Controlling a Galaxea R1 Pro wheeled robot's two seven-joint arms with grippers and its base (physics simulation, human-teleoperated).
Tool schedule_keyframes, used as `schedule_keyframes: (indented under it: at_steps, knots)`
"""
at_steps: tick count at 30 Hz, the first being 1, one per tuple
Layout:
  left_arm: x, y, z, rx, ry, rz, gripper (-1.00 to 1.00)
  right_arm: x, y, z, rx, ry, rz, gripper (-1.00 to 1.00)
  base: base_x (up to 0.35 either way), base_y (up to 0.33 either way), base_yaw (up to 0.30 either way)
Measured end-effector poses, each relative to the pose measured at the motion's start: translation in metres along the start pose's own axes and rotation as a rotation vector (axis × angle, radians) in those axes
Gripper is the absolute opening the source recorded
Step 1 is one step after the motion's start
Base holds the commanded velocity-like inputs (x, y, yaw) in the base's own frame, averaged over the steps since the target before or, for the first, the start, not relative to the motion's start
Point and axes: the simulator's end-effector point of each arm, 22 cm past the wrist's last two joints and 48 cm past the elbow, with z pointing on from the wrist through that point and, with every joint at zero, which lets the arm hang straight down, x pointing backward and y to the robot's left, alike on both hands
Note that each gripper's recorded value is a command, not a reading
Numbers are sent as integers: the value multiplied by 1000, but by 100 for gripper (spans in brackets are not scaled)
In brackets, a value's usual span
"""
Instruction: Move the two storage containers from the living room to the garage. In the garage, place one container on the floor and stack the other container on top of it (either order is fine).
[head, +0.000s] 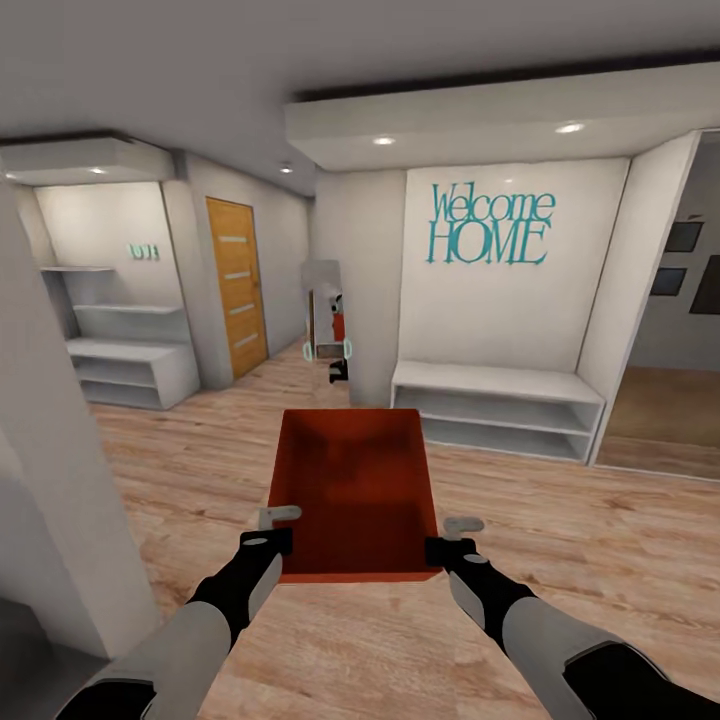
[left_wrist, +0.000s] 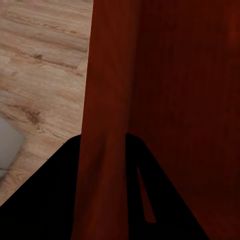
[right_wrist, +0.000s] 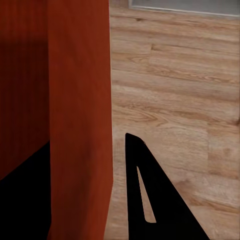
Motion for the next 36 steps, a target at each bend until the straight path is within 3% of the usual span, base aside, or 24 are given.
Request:
schedule_keyframes:
  at_steps: [9,26,36]
  knots:
    - [0,2,0,1,1,0,-100,0,2,0,-1,-1,2,-100,324,0,23]
    - [0,1,0,0,1,0,-100,0,1,0,-1,-1,1,-100,324,0,249]
    - [0,1,0,1,0,0,-100,0,0,0,1,-1,0,-100,324,0,22]
